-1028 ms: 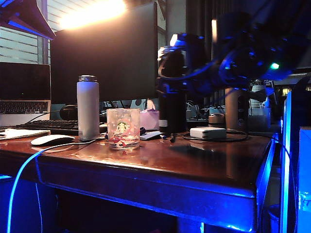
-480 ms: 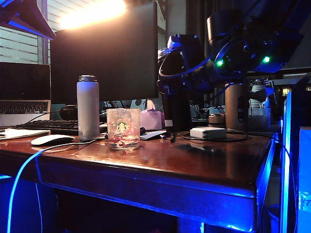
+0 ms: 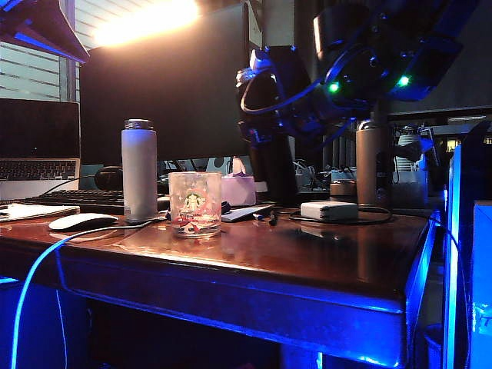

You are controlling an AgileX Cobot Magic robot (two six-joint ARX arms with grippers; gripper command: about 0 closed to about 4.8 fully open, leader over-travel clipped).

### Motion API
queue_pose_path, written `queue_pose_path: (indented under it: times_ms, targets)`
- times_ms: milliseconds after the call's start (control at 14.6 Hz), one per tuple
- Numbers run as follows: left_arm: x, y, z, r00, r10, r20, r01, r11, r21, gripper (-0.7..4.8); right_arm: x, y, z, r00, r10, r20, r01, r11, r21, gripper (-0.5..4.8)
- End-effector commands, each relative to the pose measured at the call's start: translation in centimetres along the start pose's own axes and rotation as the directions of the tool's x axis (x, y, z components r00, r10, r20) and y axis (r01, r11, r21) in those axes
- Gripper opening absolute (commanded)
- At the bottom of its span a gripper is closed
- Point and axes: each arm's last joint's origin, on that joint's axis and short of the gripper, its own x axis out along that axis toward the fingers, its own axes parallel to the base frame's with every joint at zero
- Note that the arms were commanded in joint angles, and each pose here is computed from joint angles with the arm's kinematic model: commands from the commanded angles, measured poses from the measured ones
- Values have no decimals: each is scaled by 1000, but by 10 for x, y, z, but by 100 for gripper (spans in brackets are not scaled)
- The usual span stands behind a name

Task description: Pick up the black thermos, pour a little water from inside into the glass cup, then place the black thermos back on the table.

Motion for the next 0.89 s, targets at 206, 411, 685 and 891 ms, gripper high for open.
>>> queue_pose_path:
  times_ms: [206, 411, 685, 891]
  targets:
    - [-1, 0, 2, 1000, -5, 9, 5, 1000, 0, 28, 4, 2, 9, 999, -30, 27, 32, 996, -81, 157]
    - [-1, 0, 2, 1000, -5, 9, 5, 1000, -12, 28, 5, 9, 6, 999, -49, 3, 49, 985, -163, 157]
    - [-1, 0, 2, 1000, -5, 9, 5, 1000, -12, 28, 10, 18, 9, 999, -45, -20, 39, 975, -219, 157]
    - [-1, 0, 2, 1000, -5, 9, 5, 1000, -12, 28, 18, 22, 16, 998, -59, -20, 53, 971, -232, 157]
